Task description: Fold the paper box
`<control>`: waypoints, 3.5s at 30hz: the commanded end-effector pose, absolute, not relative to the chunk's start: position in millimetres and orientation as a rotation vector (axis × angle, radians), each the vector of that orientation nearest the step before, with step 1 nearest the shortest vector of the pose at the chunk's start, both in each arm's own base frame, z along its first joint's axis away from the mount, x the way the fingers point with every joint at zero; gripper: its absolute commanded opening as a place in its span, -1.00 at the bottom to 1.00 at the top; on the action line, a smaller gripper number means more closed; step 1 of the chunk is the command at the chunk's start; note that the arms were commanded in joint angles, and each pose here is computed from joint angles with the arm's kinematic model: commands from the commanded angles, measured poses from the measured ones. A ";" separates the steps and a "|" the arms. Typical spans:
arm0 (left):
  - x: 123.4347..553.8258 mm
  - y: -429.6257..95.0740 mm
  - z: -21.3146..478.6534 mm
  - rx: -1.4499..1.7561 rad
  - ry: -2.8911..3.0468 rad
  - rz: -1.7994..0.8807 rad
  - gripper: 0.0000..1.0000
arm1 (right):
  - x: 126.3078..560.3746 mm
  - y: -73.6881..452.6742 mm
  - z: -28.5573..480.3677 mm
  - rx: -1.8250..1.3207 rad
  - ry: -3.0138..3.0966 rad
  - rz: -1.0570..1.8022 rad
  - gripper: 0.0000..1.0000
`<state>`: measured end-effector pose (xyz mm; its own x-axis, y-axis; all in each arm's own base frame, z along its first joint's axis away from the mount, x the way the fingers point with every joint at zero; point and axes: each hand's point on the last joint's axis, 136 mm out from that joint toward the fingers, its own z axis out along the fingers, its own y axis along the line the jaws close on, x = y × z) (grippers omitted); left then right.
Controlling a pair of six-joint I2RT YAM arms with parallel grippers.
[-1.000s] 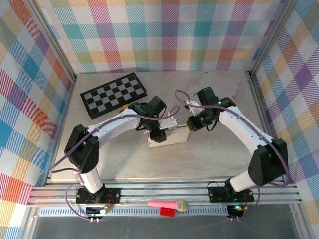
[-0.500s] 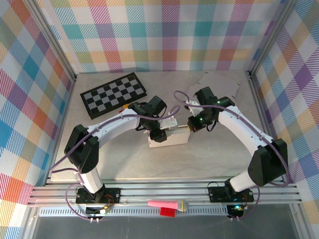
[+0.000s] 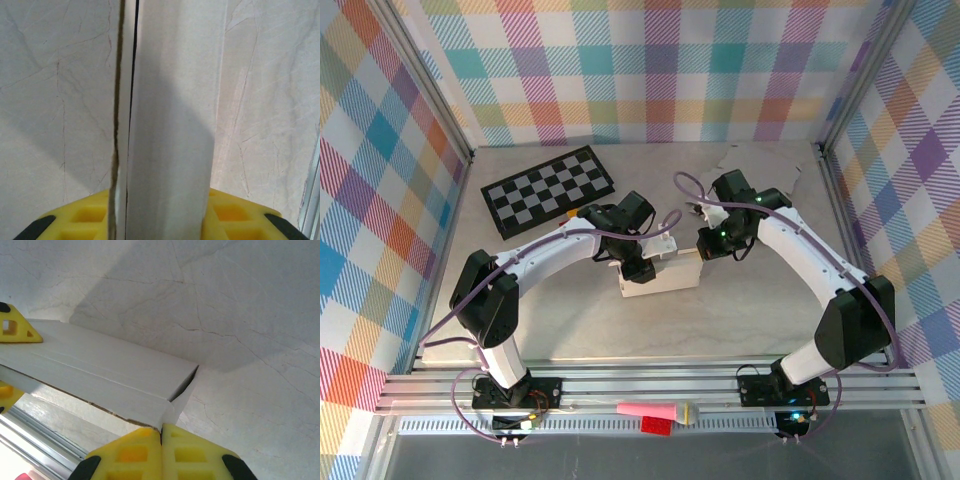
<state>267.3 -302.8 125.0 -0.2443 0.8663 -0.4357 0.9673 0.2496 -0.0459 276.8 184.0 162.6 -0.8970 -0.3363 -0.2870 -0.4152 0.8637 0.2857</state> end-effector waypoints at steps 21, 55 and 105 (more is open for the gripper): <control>277.2 -296.8 128.2 1.631 2.252 -0.406 -0.31 | 267.5 197.6 170.3 -0.354 2.982 0.639 -1.00; 279.1 -293.6 125.3 1.570 2.301 -0.402 -0.18 | 260.1 186.8 152.5 -0.482 2.802 0.488 -1.00; 290.5 -288.8 147.0 1.351 2.317 -0.450 0.29 | 261.1 190.2 141.4 -0.413 2.810 0.443 -1.00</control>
